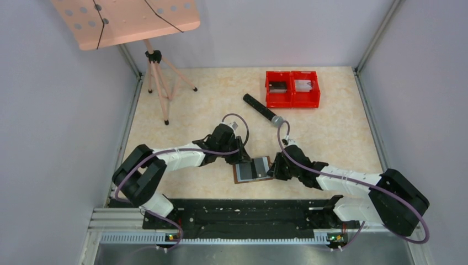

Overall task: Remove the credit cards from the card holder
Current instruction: Remove the credit card from the card holder.

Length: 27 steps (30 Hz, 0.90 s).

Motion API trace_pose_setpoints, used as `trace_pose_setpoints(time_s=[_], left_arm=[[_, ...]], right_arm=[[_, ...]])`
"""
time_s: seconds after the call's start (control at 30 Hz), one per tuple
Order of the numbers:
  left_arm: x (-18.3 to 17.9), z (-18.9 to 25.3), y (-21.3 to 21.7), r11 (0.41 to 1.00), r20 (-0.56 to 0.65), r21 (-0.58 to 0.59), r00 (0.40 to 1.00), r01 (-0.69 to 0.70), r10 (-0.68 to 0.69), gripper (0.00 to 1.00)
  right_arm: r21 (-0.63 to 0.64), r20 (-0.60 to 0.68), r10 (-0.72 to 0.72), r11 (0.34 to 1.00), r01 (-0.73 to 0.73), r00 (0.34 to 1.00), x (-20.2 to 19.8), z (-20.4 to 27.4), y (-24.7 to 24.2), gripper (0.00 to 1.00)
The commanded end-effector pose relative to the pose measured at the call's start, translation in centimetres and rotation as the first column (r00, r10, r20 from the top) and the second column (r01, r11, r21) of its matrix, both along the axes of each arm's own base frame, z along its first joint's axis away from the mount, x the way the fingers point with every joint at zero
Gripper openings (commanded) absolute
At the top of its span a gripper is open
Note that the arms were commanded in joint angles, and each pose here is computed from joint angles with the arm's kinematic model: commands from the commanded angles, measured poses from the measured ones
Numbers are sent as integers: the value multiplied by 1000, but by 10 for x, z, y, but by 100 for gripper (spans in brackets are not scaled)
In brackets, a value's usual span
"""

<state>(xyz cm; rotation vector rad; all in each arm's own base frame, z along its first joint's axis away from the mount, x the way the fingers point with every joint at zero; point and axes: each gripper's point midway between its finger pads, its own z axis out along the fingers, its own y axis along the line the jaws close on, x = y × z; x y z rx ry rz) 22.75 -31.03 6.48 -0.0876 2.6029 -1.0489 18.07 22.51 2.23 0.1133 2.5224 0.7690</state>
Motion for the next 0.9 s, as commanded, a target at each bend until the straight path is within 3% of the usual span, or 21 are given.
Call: trace_pose_setpoints(time_s=[0.0, 0.37, 0.6, 0.87], left_arm=[[10, 1, -14, 998, 66, -58, 998, 28, -24, 33], [3, -18, -14, 998, 28, -57, 999, 28, -26, 31], [2, -18, -11, 999, 30, -52, 999, 16, -14, 31], [-1, -23, -12, 999, 13, -52, 1000, 14, -13, 31]], right_arm=[[8, 4, -17, 1000, 17, 1000, 0, 1, -3, 14], [220, 136, 67, 971, -96, 988, 14, 96, 40, 14], [225, 142, 74, 969, -105, 987, 27, 90, 53, 11], [107, 52, 28, 994, -34, 998, 26, 27, 30, 9]])
